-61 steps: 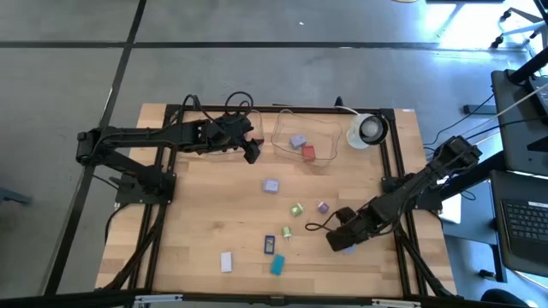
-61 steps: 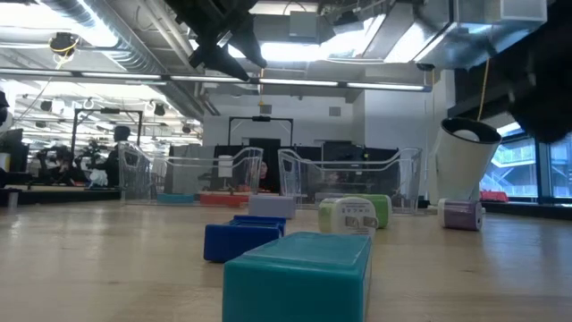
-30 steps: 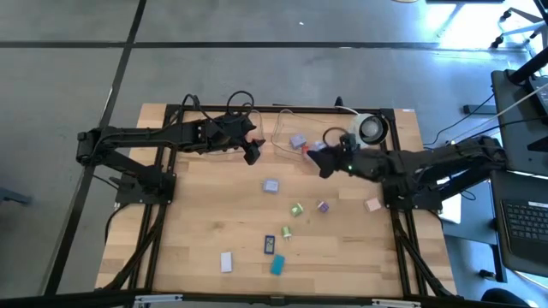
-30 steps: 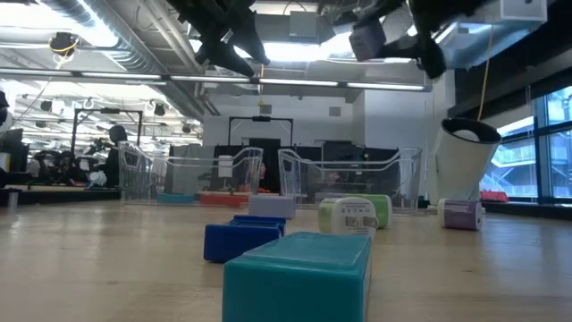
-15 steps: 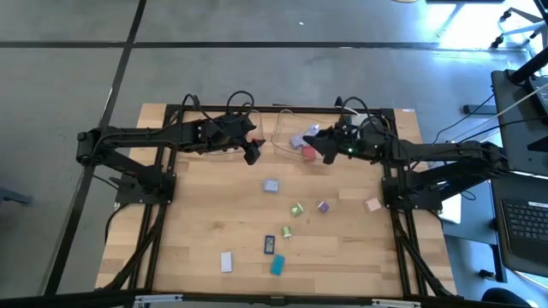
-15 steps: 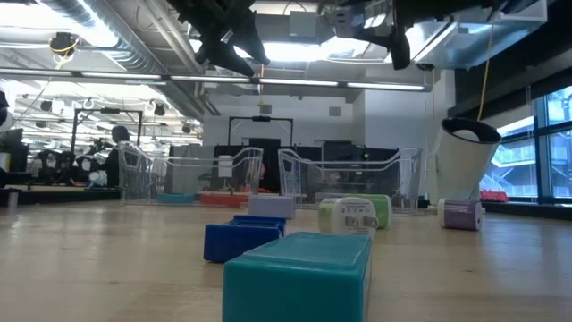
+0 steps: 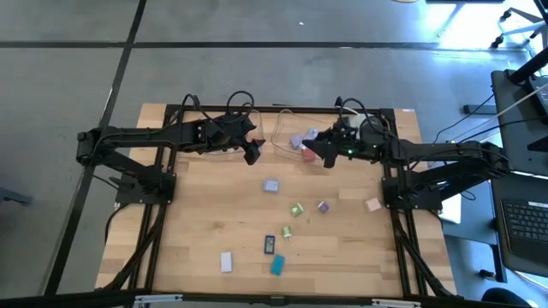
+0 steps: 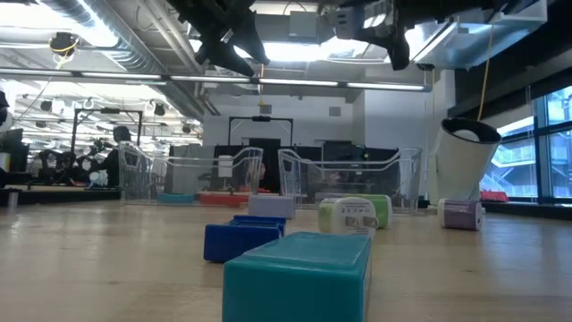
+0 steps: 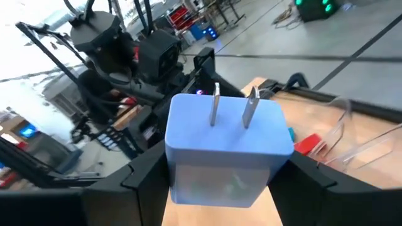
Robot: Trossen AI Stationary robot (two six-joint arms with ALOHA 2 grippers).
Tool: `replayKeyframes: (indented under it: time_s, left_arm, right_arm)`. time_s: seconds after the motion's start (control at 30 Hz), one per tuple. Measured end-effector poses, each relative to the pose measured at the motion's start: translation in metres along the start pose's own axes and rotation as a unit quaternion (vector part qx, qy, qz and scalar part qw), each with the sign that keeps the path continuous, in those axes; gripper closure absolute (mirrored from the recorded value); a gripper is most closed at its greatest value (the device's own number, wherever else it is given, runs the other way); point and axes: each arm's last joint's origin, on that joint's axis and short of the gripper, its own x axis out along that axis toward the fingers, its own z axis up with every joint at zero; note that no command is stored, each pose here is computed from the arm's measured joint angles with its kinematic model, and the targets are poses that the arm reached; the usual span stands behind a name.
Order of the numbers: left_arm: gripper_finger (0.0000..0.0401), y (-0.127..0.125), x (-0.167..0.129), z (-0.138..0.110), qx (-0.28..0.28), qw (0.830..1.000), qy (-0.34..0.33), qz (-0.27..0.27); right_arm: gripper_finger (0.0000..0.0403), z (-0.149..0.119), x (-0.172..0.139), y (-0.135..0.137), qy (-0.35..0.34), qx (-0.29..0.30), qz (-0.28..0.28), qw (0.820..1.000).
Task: Pick & Place Office items
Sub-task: Put the bottom purple charger adapter into the right transparent bin
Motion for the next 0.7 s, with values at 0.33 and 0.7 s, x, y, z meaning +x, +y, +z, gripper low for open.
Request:
replayKeyframes:
  time_s: [0.33,0.7]
  left_arm:
    - [0.0123,0.000,0.000,0.000,0.000,1.000,0.000,0.000]
    - [0.0123,0.000,0.000,0.000,0.000,1.000,0.000,0.000]
  right_arm:
    - [0.0177,-0.005,0.012,-0.016,-0.019,-0.042,-0.095,0.994]
    - [0.0177,-0.025,0.043,-0.058,0.033,-0.043,-0.192,0.980]
